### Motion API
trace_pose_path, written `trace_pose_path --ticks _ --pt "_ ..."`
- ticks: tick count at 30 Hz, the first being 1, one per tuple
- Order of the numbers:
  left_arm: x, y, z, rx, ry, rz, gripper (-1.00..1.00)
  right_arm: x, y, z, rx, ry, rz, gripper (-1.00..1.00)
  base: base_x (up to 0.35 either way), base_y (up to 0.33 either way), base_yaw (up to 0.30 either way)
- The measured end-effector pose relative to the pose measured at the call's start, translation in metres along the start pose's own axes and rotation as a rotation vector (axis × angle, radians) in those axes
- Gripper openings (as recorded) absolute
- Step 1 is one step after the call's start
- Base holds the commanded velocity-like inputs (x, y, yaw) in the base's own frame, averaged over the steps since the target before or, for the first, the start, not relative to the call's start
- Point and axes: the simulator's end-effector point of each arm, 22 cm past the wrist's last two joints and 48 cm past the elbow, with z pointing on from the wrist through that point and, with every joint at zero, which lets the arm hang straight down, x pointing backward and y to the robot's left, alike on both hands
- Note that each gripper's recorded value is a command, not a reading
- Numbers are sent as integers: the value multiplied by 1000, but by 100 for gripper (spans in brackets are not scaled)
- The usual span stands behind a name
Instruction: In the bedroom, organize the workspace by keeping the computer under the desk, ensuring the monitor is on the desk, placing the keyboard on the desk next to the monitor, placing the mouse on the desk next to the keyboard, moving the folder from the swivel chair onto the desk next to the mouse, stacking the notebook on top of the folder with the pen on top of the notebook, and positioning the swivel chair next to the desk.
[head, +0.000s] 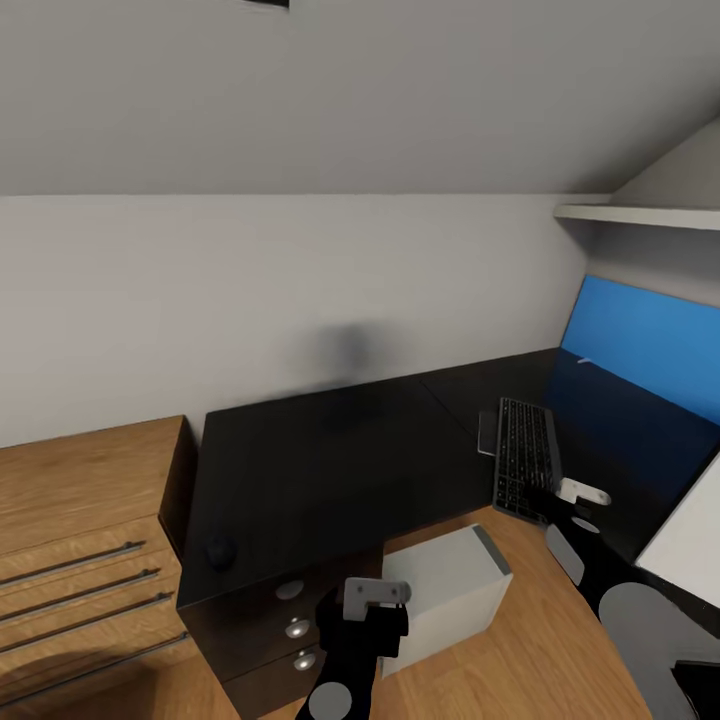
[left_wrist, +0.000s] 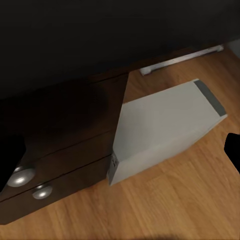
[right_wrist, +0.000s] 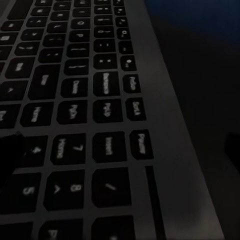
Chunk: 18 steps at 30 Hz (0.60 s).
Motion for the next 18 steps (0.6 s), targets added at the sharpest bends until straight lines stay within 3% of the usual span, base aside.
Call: trace_pose_path --ticks 18 --pt "12 3 9 -3 -2 -1 100 20 -4 7 7 12 -14 100 0 0 0"
